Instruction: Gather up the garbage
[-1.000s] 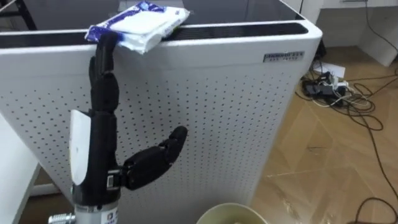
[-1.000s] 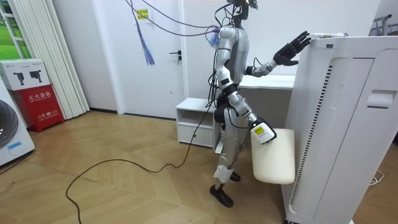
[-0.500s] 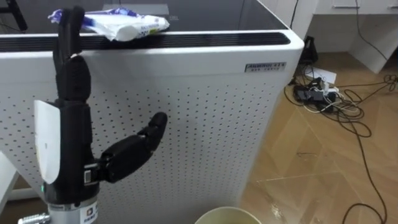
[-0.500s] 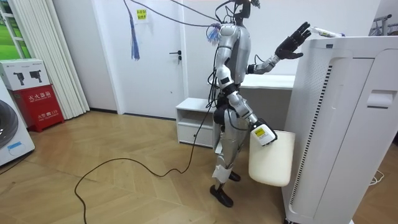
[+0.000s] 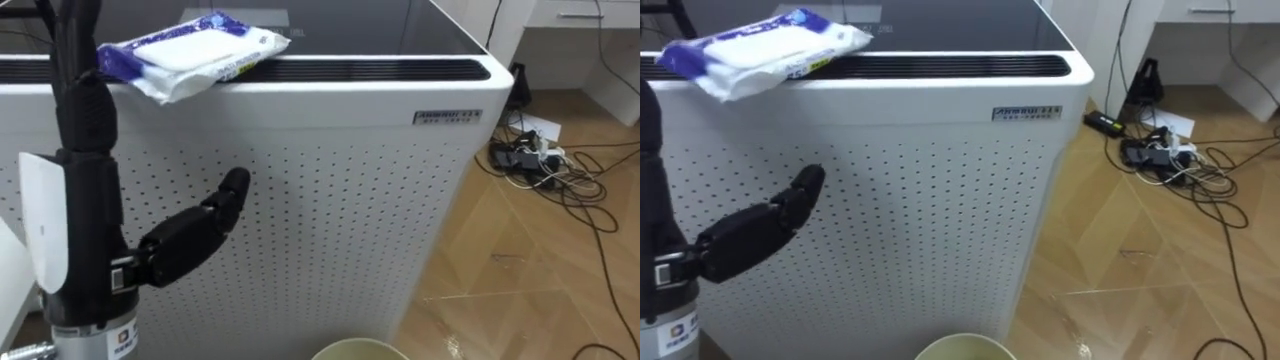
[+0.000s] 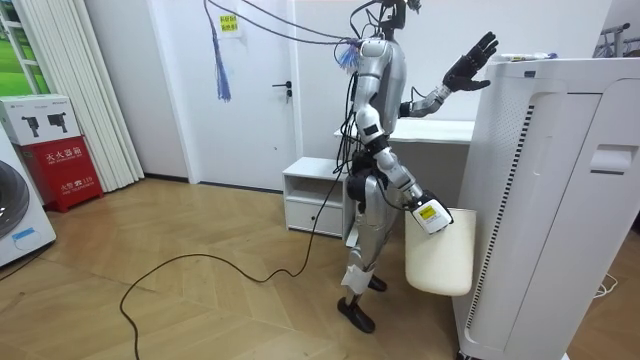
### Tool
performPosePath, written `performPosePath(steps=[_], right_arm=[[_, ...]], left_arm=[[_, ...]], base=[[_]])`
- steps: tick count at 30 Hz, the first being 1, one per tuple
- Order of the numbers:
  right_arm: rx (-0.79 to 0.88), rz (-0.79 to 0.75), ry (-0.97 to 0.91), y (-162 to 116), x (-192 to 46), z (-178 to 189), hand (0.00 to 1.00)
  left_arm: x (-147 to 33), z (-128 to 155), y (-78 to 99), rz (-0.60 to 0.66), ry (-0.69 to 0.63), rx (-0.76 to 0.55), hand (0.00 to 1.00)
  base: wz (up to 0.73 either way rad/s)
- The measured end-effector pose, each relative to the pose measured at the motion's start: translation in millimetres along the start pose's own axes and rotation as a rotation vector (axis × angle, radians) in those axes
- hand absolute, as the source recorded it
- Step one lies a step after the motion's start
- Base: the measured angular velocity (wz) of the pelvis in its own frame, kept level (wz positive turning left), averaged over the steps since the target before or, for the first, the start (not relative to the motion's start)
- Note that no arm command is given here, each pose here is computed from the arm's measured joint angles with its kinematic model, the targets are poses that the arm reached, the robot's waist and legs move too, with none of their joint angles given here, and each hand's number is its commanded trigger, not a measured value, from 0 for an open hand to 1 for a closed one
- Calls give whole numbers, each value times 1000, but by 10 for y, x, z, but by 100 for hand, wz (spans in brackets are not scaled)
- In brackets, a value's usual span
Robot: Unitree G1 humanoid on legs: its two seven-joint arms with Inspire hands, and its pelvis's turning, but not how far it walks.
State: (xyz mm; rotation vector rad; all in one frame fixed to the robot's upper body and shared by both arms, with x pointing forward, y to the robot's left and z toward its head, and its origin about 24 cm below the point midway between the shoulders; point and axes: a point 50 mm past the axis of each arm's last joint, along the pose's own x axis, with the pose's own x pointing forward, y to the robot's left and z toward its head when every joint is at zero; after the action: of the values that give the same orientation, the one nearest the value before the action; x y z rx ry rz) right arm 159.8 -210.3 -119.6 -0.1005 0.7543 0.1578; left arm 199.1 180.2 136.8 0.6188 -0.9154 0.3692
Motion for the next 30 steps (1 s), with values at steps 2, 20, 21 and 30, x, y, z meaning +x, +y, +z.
performPosePath(steps=[2, 20, 21, 30], right_arm=[[-6, 4, 2, 11, 1, -4, 100], [-19, 15, 8, 28, -5, -19, 100], [-41, 18, 5, 25, -5, -8, 100], [-85, 56, 39, 0, -62, -100, 100]], left_arm=[[-9, -4, 7, -1, 2, 5, 0], [-59, 0, -9, -81, -53, 136, 0], [-73, -21, 15, -86, -49, 166, 0], [-80, -123, 178, -95, -36, 281, 0]], base=[[2], [9], [0], [-2]])
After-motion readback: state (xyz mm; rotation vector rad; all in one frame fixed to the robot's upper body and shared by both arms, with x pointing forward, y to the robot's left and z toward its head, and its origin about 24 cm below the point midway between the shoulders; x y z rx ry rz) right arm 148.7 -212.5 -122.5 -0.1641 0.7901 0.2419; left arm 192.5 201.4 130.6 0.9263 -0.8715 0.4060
